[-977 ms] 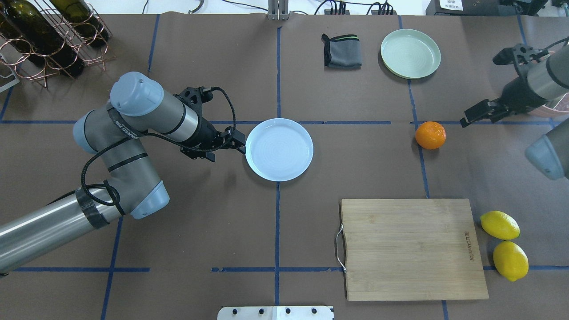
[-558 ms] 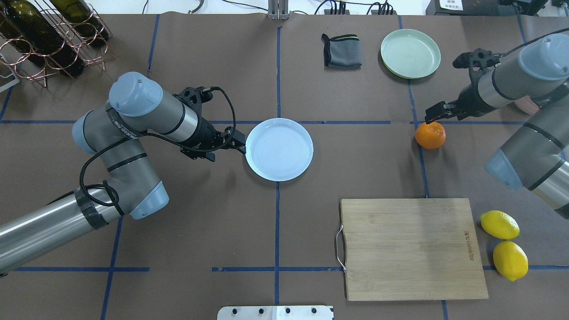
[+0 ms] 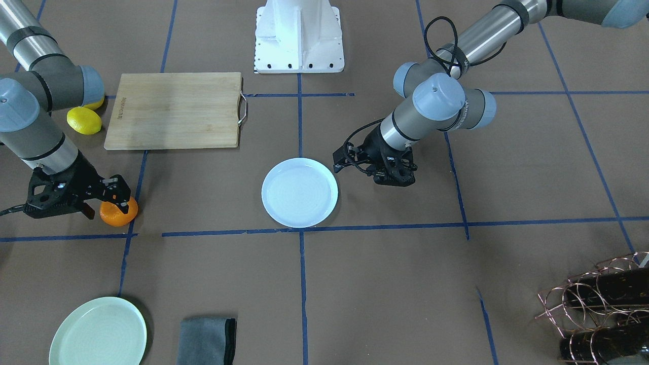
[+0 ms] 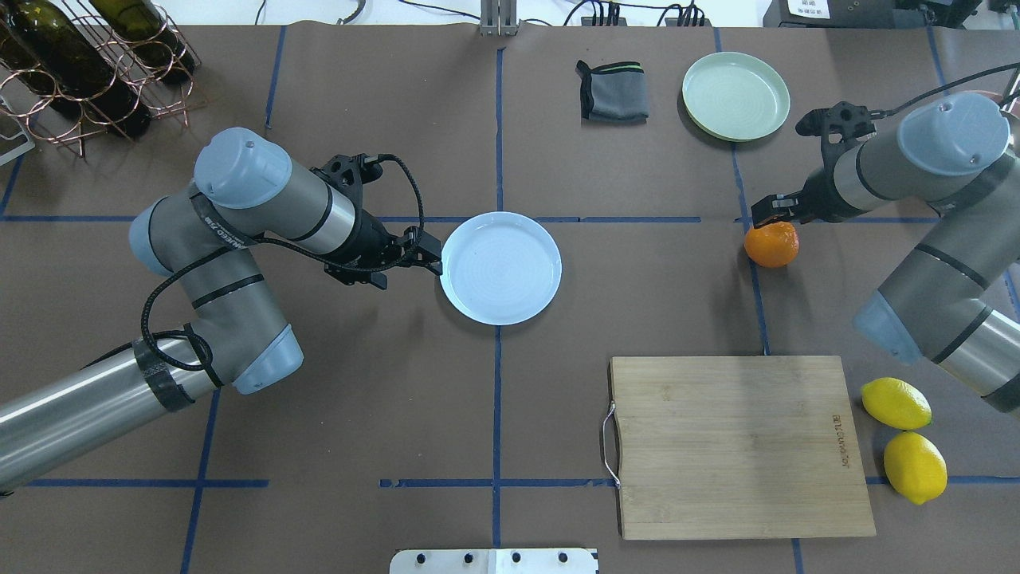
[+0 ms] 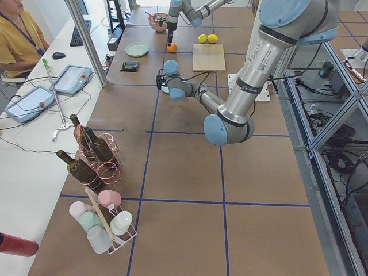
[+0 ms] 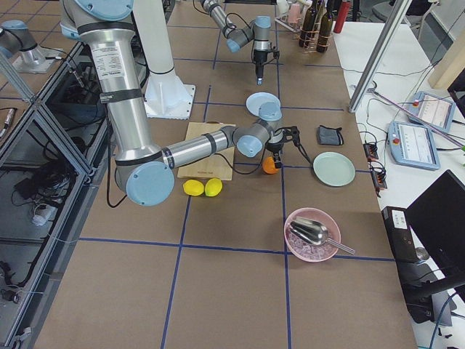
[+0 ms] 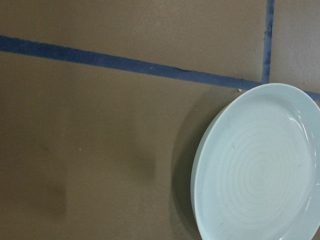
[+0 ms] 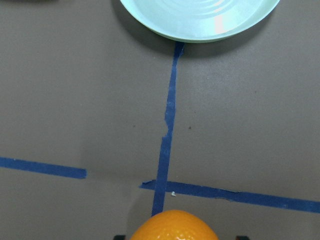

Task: Pick orange to plate
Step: 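Hold the plate with the left gripper while the right gripper reaches to the orange, then close the right gripper on the orange and lift it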

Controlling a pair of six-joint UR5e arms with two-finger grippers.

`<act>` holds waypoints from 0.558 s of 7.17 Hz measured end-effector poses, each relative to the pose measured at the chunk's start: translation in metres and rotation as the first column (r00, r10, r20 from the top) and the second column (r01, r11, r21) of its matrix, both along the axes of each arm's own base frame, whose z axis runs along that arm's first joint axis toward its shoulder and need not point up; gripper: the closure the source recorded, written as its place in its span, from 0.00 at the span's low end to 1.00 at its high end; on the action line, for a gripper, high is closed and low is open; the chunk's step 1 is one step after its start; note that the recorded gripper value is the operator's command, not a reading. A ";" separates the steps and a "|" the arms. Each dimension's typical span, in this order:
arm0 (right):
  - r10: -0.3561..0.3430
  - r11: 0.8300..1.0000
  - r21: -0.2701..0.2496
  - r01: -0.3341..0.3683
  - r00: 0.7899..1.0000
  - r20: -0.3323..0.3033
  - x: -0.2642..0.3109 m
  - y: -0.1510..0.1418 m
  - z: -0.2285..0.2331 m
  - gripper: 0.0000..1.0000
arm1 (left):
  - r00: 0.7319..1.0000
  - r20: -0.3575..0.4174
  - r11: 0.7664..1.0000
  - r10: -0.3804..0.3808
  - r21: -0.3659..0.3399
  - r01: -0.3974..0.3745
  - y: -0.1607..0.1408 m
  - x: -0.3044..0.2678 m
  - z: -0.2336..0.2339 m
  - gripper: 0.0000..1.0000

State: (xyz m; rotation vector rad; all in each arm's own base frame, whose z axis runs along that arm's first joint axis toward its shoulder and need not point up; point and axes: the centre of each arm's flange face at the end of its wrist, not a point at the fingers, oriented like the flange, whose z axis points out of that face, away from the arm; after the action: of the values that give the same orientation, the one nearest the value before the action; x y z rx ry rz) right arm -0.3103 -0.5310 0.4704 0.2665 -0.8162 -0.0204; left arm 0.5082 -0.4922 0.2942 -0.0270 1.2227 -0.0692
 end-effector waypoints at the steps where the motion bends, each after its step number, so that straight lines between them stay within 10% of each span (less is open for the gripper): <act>1: -0.002 1.000 0.000 0.002 1.000 -0.002 -0.002 0.001 0.001 0.00 | 1.000 0.000 1.000 0.000 0.000 0.000 0.000 0.000 0.000 0.00; 4: -0.007 1.000 -0.003 0.007 1.000 -0.005 -0.007 0.003 0.003 0.00 | 1.000 0.000 1.000 -0.002 -0.001 0.002 0.000 -0.001 0.001 0.00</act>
State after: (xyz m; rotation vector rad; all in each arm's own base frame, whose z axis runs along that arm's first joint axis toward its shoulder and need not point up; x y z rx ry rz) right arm -0.3170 -0.5275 0.4730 0.2605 -0.8119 -0.0269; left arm 0.5073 -0.4927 0.2950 -0.0268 1.2223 -0.0712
